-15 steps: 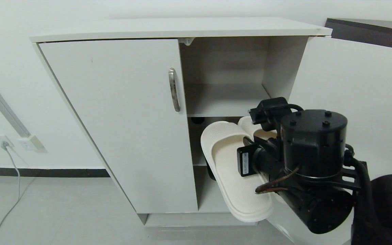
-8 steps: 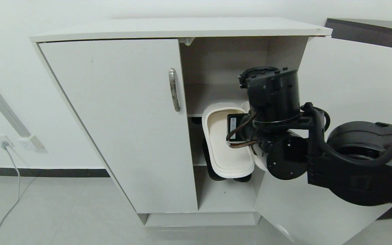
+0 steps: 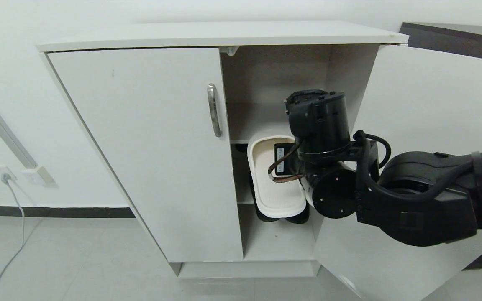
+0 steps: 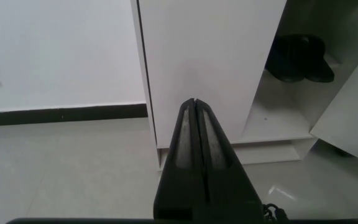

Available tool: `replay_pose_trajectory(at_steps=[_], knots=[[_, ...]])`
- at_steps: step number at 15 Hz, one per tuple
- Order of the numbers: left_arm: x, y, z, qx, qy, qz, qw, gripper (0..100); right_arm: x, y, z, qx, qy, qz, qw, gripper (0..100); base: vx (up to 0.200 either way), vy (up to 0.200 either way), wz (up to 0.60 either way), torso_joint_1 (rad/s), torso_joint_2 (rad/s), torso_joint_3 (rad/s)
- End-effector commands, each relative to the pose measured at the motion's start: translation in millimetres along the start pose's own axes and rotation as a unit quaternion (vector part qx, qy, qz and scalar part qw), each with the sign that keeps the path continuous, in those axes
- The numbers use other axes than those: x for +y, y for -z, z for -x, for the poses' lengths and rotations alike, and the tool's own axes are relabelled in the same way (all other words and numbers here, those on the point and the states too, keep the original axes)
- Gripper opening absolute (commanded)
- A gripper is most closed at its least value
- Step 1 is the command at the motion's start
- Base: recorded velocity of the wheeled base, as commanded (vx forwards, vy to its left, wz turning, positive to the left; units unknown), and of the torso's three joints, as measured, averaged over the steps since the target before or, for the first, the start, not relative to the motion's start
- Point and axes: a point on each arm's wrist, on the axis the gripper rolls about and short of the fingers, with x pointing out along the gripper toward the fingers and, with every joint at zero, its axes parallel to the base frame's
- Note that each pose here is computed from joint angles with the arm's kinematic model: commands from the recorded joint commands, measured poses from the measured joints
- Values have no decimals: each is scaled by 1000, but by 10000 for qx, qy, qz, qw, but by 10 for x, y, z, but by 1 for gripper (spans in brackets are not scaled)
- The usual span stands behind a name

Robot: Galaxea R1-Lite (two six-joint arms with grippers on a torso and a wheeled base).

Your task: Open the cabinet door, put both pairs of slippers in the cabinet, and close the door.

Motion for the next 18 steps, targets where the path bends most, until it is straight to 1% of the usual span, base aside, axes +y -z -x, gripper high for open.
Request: replay_pose_trajectory(at_steps=[1,6,9,11,18], knots=[[0,0,-1,6,-1,-9,10000,0,-3,-11,6,-13,-3,15,10000,0,200,0,0,-12,2,2],[0,0,-1,6,-1,-17,10000,0,3,-6,-1,-13,-3,84,10000,0,200,0,0,1,4,3],[0,0,-1,6,-1,-17,10000,0,19,20,-68,-29,39,105,9999,0,0,0,0,0,0,0],[0,1,-1,13,0,-16,10000,0,56,0,-213,-164,119,-4,9998,0,0,0,0,0,0,0],[0,0,-1,6,-1,-17,10000,0,200,-73,-697,-381,324,55,9987,0,0,0,0,0,0,0]])
